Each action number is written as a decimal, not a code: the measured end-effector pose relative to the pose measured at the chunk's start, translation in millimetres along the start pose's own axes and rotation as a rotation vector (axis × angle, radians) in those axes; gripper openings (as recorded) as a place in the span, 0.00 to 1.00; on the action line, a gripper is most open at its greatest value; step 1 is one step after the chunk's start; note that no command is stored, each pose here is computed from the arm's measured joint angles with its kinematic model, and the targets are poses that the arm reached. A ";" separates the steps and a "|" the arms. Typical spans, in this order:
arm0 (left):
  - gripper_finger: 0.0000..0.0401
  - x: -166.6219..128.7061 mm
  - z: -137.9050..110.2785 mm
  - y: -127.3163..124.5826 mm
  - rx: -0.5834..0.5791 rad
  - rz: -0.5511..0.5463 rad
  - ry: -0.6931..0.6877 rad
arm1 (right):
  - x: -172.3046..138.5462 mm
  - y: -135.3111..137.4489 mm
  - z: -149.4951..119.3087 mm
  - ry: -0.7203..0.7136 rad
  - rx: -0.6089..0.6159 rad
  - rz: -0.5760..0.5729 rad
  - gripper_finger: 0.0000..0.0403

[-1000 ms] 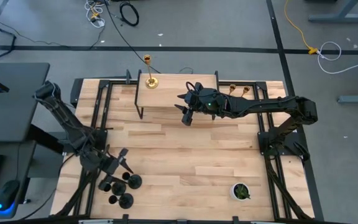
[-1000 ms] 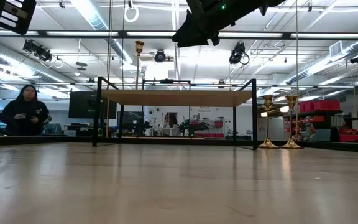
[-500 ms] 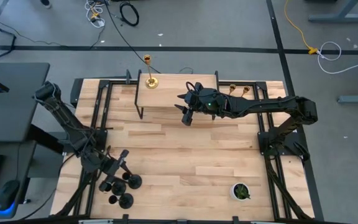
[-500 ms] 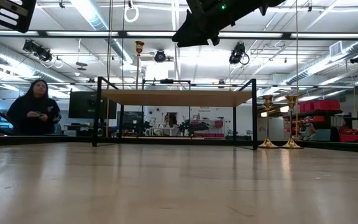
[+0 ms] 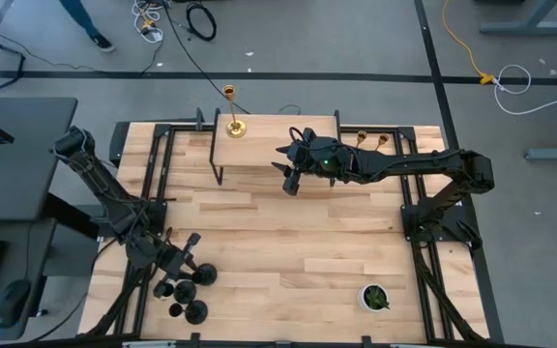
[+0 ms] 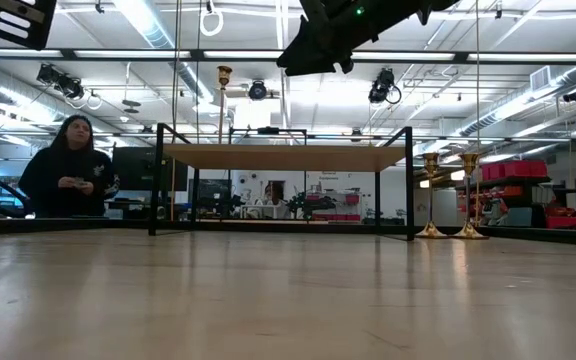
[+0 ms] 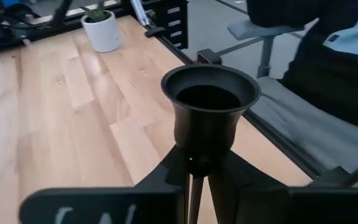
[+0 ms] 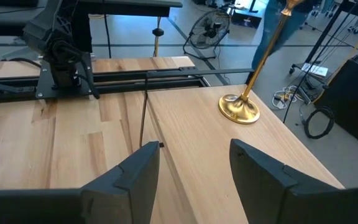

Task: Pick & Place candle stick holders
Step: Put the top right black candle holder on the shelf, then put the right gold candle holder aligned with the other gold candle holder on the shelf

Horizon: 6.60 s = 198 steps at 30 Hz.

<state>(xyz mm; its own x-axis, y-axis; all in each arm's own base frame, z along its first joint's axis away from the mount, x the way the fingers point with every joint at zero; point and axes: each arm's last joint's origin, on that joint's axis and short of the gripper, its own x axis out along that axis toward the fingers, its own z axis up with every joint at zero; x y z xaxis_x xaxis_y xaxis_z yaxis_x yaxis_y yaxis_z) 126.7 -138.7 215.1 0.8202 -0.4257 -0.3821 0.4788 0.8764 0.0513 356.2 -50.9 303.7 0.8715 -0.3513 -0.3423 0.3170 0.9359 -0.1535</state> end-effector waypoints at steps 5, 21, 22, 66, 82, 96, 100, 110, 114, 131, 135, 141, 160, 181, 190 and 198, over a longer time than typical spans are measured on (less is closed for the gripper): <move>0.10 -0.6 1.0 3.1 -0.003 0.102 -0.018 | 0.0 0.0 0.0 0.000 0.000 0.000 0.49; 0.09 -38.9 19.9 22.5 -0.093 0.323 -0.214 | 0.0 0.0 0.2 -0.001 0.000 -0.001 0.49; 0.09 -41.8 21.0 23.9 -0.095 0.337 -0.227 | 0.0 -0.1 0.2 -0.001 0.001 -0.002 0.49; 0.09 -113.6 90.3 158.6 -0.121 1.045 -0.250 | -0.4 -1.3 9.9 -0.100 -0.015 -0.011 0.49; 0.09 -117.2 82.8 240.0 -0.264 0.941 -0.157 | -0.3 -1.2 8.5 -0.087 -0.028 -0.010 0.49; 0.09 -120.4 69.9 272.1 -0.326 0.952 -0.068 | -0.1 -0.8 5.7 -0.059 -0.025 -0.006 0.49; 0.10 -122.9 66.4 276.7 -0.357 0.933 -0.082 | -0.1 -0.9 5.8 -0.059 -0.025 -0.006 0.49; 0.10 -123.9 66.4 276.9 -0.383 0.865 -0.118 | -0.1 -0.9 6.1 -0.063 -0.024 -0.007 0.49; 0.10 -122.0 65.0 279.0 -0.383 0.860 -0.111 | -0.1 -0.8 6.2 -0.063 -0.024 -0.007 0.49; 0.13 -121.5 64.3 278.9 -0.418 0.856 -0.119 | -0.1 -0.9 6.1 -0.063 -0.025 -0.008 0.49; 0.17 -121.1 63.0 278.5 -0.438 0.853 -0.113 | -0.1 -0.9 5.7 -0.059 -0.026 -0.007 0.49; 0.28 -120.8 62.6 278.9 -0.435 0.854 -0.112 | -0.1 -0.8 5.5 -0.057 -0.026 -0.007 0.49; 0.51 -136.3 78.4 261.8 -0.314 0.915 -0.167 | 0.0 -0.7 4.8 -0.049 -0.025 -0.006 0.49; 0.52 -157.9 82.5 210.8 -0.318 0.865 -0.130 | 0.1 -0.7 4.0 -0.042 -0.026 -0.006 0.49; 0.52 -161.4 76.9 183.9 -0.397 0.679 -0.114 | 0.1 -0.7 4.1 -0.042 -0.017 -0.006 0.49; 0.52 -159.8 80.8 162.0 -0.356 0.516 -0.139 | 0.1 -1.5 1.5 -0.013 -0.035 -0.035 0.49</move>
<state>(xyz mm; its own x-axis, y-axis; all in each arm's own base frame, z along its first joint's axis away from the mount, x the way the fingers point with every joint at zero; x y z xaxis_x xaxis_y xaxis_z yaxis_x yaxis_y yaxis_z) 98.5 53.2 359.1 0.9618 0.0668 -0.2655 -0.1023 0.9872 -0.1224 356.3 -52.3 305.3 0.8650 -0.3836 -0.3236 0.3347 0.9214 -0.1975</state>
